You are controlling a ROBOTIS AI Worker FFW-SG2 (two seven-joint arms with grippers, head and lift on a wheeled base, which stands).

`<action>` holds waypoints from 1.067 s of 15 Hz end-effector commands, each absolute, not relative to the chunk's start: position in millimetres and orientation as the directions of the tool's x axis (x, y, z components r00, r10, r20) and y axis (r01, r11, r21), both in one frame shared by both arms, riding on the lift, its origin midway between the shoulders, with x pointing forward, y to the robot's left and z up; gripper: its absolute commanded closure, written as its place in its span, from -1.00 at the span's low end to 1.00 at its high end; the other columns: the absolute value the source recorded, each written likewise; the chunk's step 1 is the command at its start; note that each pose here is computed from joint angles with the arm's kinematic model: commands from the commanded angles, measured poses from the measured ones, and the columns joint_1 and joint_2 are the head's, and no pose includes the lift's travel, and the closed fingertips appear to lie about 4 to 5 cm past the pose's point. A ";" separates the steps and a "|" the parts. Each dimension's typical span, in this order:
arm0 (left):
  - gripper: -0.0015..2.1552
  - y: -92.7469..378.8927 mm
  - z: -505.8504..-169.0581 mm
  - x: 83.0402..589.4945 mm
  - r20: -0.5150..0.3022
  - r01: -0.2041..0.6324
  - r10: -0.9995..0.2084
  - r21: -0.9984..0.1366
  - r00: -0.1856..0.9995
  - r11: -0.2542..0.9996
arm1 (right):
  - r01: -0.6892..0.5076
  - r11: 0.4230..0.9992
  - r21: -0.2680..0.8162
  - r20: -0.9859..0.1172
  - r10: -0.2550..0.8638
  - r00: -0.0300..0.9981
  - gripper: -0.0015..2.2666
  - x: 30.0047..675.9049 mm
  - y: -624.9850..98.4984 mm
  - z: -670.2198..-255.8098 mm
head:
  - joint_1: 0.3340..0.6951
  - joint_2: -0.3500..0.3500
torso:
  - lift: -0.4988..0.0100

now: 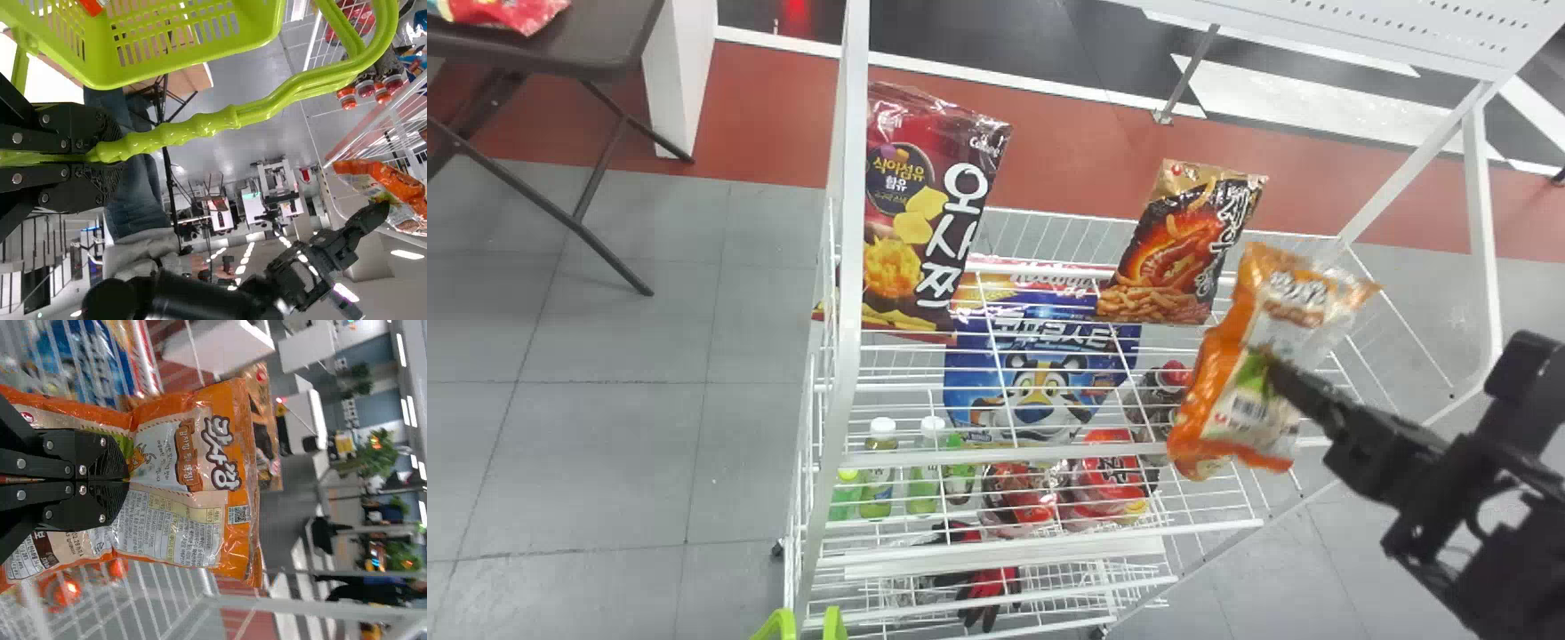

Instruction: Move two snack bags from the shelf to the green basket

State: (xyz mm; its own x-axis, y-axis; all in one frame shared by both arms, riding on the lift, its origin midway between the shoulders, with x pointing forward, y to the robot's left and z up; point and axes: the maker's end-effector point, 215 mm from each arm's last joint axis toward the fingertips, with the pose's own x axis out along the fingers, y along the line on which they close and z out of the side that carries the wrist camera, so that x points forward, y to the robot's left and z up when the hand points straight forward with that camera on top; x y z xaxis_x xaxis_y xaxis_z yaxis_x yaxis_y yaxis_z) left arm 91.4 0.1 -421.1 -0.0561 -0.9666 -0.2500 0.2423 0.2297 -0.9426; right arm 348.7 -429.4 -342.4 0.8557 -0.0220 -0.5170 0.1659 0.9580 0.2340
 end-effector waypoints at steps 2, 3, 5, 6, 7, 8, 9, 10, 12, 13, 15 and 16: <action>0.90 -2.4 -420.0 91.0 -0.247 0.241 -0.968 -0.943 -0.054 0.227 | 0.119 0.911 0.394 -0.715 0.223 0.662 0.99 266.1 -344.7 -385.7 | 1.00 -1.00 | 0.90; 0.90 -2.8 -420.1 90.8 -0.248 0.242 -0.967 -0.943 -0.054 0.228 | 0.094 0.899 0.429 -0.721 0.278 0.634 0.99 253.5 -326.9 -387.9 | 1.00 -1.00 | 0.90; 0.90 -6.6 -418.4 89.3 -0.244 0.245 -0.968 -0.944 -0.060 0.222 | 0.031 0.877 0.479 -0.701 0.361 0.615 0.99 246.9 -296.5 -383.8 | 1.00 -1.00 | 0.90; 0.90 -8.1 -418.6 89.3 -0.245 0.249 -0.968 -0.943 -0.060 0.223 | 0.006 0.869 0.495 -0.701 0.395 0.593 0.99 240.9 -280.3 -386.4 | 1.00 -1.00 | 0.90; 0.90 -10.0 -418.3 88.6 -0.244 0.252 -0.968 -0.942 -0.063 0.221 | -0.017 0.860 0.510 -0.697 0.425 0.578 0.99 238.2 -265.4 -387.3 | 1.00 -1.00 | 0.90; 0.90 -11.1 -419.0 89.3 -0.246 0.256 -0.967 -0.941 -0.061 0.223 | -0.043 0.847 0.530 -0.694 0.462 0.553 0.99 233.2 -246.7 -390.2 | 1.00 -1.00 | 0.90; 0.90 -13.0 -418.8 90.3 -0.247 0.268 -0.967 -0.937 -0.059 0.223 | -0.051 0.836 0.546 -0.699 0.488 0.522 0.99 225.0 -231.3 -397.2 | 1.00 -1.00 | 0.90; 0.90 -13.5 -417.7 90.5 -0.245 0.271 -0.968 -0.937 -0.060 0.221 | -0.063 0.824 0.563 -0.700 0.515 0.495 0.99 218.1 -216.4 -402.3 | 1.00 -1.00 | 0.90; 0.90 -13.1 -418.0 92.1 -0.249 0.277 -0.967 -0.934 -0.057 0.225 | -0.078 0.802 0.592 -0.708 0.564 0.425 0.99 201.0 -184.6 -418.0 | 1.00 -1.00 | 0.90; 0.90 -14.2 -416.3 92.9 -0.248 0.283 -0.967 -0.933 -0.057 0.223 | -0.082 0.794 0.602 -0.711 0.581 0.396 0.99 194.2 -172.6 -425.3 | 1.00 -1.00 | 0.90; 0.90 -19.7 -414.6 94.5 -0.258 0.304 -0.964 -0.925 -0.069 0.226 | -0.082 0.782 0.618 -0.725 0.607 0.325 0.99 178.1 -148.4 -445.7 | 1.00 -1.00 | 0.90; 0.90 -21.9 -414.9 94.3 -0.264 0.308 -0.962 -0.923 -0.075 0.230 | -0.078 0.781 0.620 -0.736 0.612 0.289 0.99 170.2 -140.3 -457.3 | 1.00 -1.00 | 0.90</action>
State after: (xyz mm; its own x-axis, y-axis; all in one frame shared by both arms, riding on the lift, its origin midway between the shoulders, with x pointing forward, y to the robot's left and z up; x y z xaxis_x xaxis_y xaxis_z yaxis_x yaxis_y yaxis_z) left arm 94.3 -18.3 -415.6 -0.0653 -0.9636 -0.2593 0.2989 0.2290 -0.9264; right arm 186.0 -155.8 -440.8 0.3535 0.5951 -0.7217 -0.0849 0.7888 0.6088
